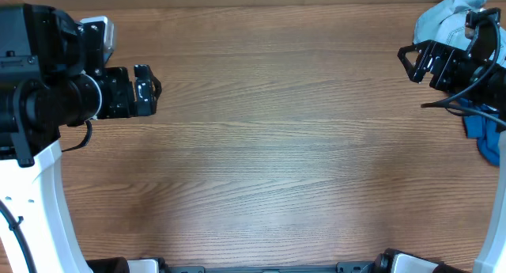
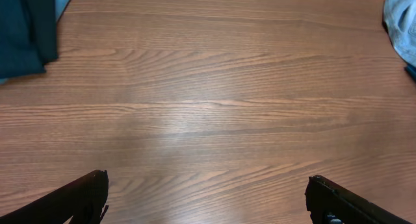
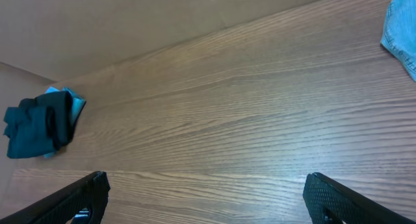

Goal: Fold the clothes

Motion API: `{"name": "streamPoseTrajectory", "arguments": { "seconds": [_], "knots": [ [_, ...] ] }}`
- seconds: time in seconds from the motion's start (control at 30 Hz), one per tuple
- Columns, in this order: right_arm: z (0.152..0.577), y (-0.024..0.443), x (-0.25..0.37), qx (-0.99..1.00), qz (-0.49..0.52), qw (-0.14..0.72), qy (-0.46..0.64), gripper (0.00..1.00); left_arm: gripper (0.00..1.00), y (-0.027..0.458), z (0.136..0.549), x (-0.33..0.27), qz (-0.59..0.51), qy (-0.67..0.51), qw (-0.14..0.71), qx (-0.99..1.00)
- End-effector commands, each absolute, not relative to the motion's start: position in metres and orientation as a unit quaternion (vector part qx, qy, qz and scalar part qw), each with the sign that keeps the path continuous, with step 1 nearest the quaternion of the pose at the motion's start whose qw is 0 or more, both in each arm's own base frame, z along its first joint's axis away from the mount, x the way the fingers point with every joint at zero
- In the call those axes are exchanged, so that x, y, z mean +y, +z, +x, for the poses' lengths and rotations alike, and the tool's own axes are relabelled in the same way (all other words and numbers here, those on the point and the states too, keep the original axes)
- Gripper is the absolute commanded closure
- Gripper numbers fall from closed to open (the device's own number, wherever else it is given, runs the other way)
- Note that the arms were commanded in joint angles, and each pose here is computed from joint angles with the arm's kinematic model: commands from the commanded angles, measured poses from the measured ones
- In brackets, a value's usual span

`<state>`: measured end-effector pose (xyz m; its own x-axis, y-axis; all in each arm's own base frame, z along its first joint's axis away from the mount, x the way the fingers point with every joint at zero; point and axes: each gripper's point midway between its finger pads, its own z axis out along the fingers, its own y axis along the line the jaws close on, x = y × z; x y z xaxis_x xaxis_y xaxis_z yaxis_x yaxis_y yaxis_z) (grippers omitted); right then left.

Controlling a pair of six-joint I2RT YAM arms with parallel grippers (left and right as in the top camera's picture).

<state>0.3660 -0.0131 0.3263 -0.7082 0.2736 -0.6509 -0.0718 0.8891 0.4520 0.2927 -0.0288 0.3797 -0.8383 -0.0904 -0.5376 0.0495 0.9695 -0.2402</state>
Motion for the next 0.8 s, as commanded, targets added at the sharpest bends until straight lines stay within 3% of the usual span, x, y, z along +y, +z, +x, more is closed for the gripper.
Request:
{"name": "streamPoseTrajectory", "arguments": {
  "seconds": [0.0,0.77],
  "knots": [
    [0.3641,0.3298,-0.0117,0.895,0.051,0.380,0.229,0.00,0.00,0.3835,0.2876,-0.0338,0.003,-0.128,0.290,0.949],
    [0.3638,0.3296,-0.0116,0.895,0.052,0.379,0.229,0.00,0.00,0.3826,0.2884,-0.0284,-0.001,-0.114,0.291,0.950]
  ]
}}
